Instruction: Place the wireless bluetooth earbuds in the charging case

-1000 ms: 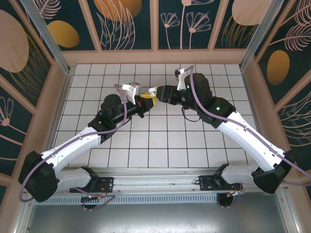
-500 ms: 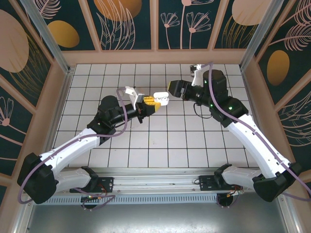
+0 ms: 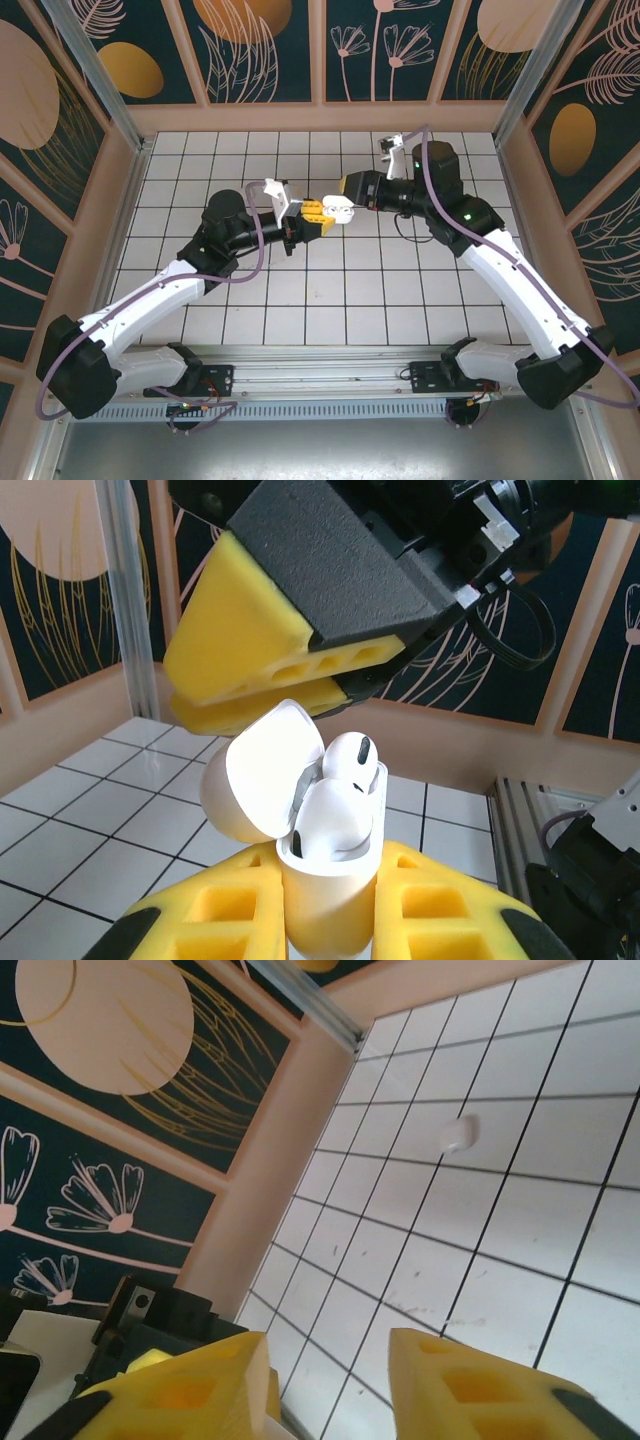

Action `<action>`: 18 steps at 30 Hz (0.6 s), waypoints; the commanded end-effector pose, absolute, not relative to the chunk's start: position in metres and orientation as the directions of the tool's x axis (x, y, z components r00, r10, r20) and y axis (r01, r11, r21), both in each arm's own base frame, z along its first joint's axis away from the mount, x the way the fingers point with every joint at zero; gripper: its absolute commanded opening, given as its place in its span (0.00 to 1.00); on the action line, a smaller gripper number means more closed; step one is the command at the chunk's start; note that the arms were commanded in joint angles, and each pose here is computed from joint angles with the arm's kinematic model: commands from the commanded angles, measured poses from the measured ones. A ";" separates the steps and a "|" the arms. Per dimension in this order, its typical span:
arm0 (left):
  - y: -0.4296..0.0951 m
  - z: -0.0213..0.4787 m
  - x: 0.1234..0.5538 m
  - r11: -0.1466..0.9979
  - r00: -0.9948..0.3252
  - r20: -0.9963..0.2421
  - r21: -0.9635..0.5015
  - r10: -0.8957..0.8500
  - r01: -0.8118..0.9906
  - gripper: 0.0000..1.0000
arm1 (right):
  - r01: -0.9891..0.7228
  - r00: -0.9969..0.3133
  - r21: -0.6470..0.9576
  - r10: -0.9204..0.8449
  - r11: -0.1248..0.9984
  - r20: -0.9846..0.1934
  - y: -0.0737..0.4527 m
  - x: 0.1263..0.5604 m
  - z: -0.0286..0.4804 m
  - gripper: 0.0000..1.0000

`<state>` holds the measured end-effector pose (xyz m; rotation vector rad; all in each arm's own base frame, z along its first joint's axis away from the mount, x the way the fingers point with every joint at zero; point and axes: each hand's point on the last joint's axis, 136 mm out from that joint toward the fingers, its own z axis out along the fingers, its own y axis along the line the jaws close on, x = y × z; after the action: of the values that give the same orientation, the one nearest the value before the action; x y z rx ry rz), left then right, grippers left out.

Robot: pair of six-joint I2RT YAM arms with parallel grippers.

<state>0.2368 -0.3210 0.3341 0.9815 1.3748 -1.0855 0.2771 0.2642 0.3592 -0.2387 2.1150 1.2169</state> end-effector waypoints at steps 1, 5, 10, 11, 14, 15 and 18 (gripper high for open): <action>-0.323 0.347 0.233 0.228 -0.041 -0.999 -0.043 -0.017 0.973 0.00 | -0.492 -0.778 0.721 0.124 0.489 -0.615 0.273 0.268 0.360 0.34; -0.320 0.344 0.241 0.281 -0.050 -0.999 -0.052 -0.014 0.958 0.00 | -0.536 -0.775 0.730 0.095 0.424 -0.625 0.278 0.257 0.368 0.33; -0.318 0.338 0.250 0.325 -0.079 -0.997 -0.079 -0.012 0.942 0.00 | -0.576 -0.780 0.742 0.043 0.343 -0.625 0.283 0.239 0.374 0.34; -0.318 0.338 0.251 0.328 -0.084 -0.996 -0.084 -0.014 0.941 0.00 | -0.585 -0.778 0.742 0.035 0.328 -0.628 0.283 0.235 0.376 0.34; -0.319 0.337 0.254 0.332 -0.109 -0.994 -0.111 -0.025 0.937 0.00 | -0.624 -0.757 0.729 0.016 0.281 -0.654 0.281 0.221 0.386 0.35; -0.320 0.336 0.254 0.331 -0.118 -0.993 -0.120 -0.028 0.936 0.00 | -0.639 -0.745 0.720 0.015 0.270 -0.667 0.279 0.216 0.391 0.35; -0.318 0.337 0.258 0.336 -0.149 -0.988 -0.157 -0.050 0.929 0.00 | -0.681 -0.706 0.685 0.017 0.257 -0.708 0.272 0.205 0.401 0.35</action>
<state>0.2519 -0.3186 0.3195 0.9090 1.4792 -1.0498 0.2295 0.2758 0.3790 -0.4766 2.0418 1.4565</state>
